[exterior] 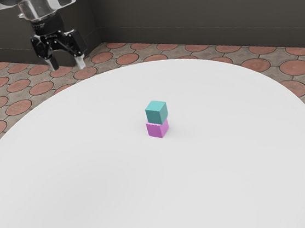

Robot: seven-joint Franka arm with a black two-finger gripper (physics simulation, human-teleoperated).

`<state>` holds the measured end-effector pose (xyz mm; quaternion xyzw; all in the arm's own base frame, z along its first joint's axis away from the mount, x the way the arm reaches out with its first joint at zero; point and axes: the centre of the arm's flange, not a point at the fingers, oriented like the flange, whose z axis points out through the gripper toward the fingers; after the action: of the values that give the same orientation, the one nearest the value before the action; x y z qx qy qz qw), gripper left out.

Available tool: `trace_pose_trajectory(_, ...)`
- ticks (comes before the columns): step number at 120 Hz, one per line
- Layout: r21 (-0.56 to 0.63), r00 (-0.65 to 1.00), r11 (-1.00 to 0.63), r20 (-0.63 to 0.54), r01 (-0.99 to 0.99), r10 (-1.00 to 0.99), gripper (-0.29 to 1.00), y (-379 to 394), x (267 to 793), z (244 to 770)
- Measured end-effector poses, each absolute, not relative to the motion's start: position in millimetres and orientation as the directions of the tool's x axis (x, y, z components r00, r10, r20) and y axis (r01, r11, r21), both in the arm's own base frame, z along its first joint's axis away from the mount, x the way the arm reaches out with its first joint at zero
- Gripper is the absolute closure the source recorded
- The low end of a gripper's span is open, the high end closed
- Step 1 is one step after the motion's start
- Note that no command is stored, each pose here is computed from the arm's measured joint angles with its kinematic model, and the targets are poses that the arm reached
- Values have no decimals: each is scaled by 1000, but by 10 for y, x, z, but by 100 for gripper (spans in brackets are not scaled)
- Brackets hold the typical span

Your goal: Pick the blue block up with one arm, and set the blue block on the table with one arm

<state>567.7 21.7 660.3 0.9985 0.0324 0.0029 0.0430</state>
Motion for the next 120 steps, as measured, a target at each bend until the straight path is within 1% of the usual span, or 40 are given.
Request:
trace_pose_trajectory(14,88,994,-991,22,101,104,0,404,5801,6488)
trace_pose_trajectory(23,77,993,-990,-13,115,114,0,425,6062,6087)
trace_pose_trajectory(40,65,996,-995,-42,82,79,0,142,6468,5415)
trace_pose_trajectory(69,76,1000,-997,-2,24,24,0,-372,7033,4662)
trace_pose_trajectory(78,87,1000,-996,4,6,7,0,-538,7118,4480)
trace_pose_trajectory(96,68,999,-997,26,-21,-19,0,-806,7301,4213)
trace_pose_trajectory(120,56,999,-998,42,12,14,0,-718,7492,3999)
